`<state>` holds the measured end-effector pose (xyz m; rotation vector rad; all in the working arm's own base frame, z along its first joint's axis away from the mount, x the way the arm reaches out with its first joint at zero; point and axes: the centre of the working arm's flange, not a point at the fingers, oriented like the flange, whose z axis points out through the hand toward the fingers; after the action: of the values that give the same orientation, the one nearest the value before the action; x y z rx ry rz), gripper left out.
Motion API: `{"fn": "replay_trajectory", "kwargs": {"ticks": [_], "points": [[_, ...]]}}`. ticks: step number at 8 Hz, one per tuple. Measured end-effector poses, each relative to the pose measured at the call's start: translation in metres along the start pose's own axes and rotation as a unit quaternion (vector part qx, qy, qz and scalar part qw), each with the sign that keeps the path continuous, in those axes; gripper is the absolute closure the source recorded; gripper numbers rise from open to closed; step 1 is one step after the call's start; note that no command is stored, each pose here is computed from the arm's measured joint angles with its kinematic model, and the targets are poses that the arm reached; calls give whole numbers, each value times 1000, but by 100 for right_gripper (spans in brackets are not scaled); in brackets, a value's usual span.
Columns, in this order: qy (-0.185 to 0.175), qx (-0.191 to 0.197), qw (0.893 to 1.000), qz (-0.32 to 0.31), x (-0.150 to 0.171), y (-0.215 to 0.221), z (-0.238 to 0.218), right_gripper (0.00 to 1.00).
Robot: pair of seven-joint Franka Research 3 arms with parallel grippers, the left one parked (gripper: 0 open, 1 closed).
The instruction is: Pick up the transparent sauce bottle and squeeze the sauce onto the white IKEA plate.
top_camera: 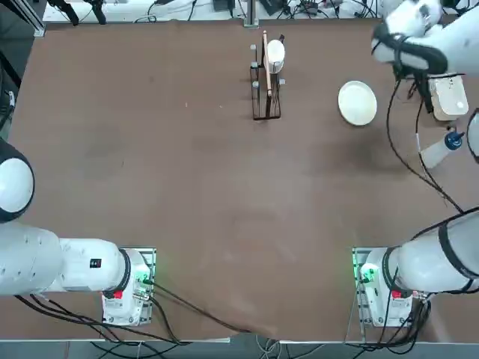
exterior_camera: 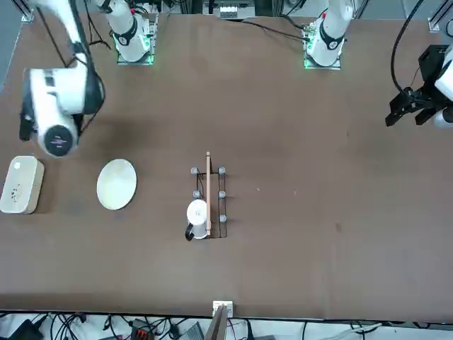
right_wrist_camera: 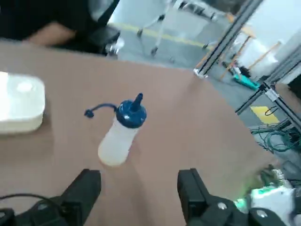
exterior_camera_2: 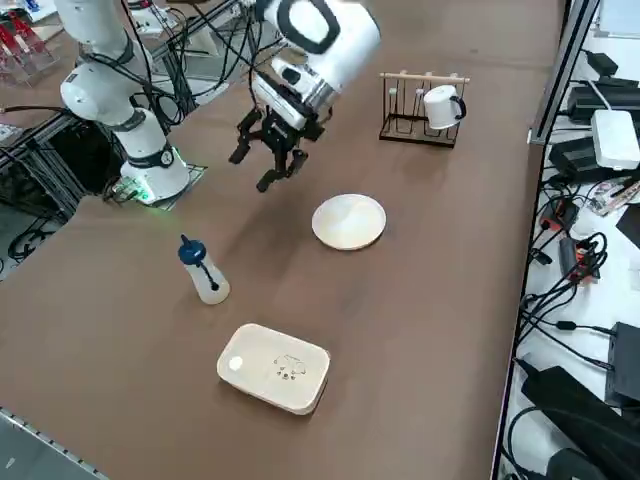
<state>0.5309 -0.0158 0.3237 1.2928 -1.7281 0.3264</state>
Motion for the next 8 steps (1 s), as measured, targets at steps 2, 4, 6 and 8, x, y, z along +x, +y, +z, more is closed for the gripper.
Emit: {"fn": "replay_trajectory", "kwargs": {"ticks": [2, 4, 6, 8], "points": [[88, 2, 993, 74, -44, -18, 44, 2], [152, 13, 980, 128, -78, -38, 90, 3], [184, 18, 973, 140, -88, -47, 123, 3], [197, 23, 969, 147, -89, -44, 155, 2]]}}
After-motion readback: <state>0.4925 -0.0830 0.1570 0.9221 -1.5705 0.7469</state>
